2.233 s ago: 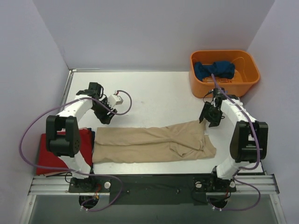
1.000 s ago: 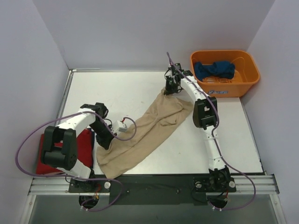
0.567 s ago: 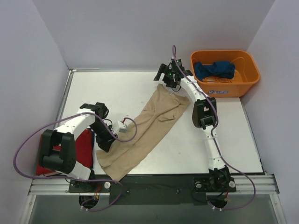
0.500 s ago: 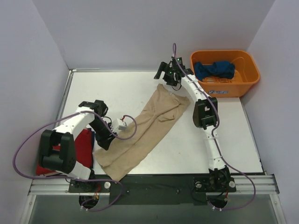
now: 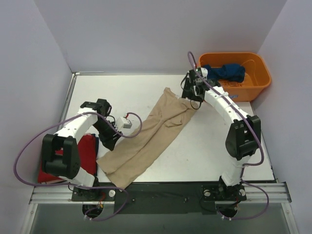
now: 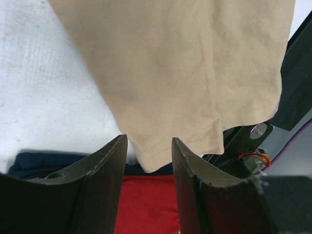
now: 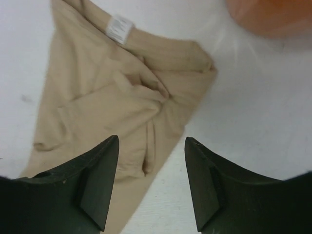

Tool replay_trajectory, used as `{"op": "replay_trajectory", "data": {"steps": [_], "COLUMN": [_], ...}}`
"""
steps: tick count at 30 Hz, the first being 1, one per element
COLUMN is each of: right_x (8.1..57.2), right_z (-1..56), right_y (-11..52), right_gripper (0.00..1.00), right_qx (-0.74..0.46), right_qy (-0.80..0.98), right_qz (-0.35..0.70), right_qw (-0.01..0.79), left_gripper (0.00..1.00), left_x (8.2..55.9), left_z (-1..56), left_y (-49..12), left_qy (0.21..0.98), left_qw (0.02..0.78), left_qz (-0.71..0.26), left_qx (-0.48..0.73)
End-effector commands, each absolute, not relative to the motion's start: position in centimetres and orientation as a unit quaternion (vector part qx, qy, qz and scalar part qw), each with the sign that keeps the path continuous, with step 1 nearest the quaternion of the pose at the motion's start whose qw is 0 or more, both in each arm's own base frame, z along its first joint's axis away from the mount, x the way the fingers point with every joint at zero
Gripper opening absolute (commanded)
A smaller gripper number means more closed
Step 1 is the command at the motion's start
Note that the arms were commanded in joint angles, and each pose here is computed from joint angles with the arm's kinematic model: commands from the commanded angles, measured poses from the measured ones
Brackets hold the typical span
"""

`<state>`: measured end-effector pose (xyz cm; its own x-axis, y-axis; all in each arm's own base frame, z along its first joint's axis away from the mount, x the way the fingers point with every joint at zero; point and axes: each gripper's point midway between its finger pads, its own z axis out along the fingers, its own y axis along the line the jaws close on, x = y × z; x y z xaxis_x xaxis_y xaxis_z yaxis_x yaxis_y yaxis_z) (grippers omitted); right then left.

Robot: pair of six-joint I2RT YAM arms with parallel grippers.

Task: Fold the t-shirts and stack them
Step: Rotate the tshirt 90 degrees

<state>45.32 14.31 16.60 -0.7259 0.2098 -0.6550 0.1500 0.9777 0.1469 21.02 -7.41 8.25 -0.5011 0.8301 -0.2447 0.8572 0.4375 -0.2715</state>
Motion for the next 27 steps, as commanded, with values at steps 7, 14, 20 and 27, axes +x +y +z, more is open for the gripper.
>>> {"op": "replay_trajectory", "data": {"steps": [7,14,20,27], "right_x": [42.1,46.3,52.8,60.6], "right_z": [4.6,0.2,0.8,0.6], "right_y": [10.3,14.0,17.3,18.0], "right_gripper": [0.31,0.18,0.01,0.0], "right_qx": [0.136,0.13,0.148,0.281], "right_qy": [0.969,0.975,0.959,0.894], "right_qz": [-0.033,0.078,0.143,0.24], "right_qw": [0.205,0.161,0.196,0.255], "left_gripper": [0.52,0.55,0.57,0.58], "left_x": [20.2,18.0,18.3,19.1], "left_z": [7.6,6.1,6.8,6.4], "left_y": [-8.1,-8.0,-9.6,-11.2], "left_qy": [0.856,0.856,0.851,0.85], "left_qw": [0.03,0.009,0.031,0.046], "left_qz": [-0.2,-0.213,-0.251,-0.268], "left_qx": [0.476,0.471,0.459,0.45]}}
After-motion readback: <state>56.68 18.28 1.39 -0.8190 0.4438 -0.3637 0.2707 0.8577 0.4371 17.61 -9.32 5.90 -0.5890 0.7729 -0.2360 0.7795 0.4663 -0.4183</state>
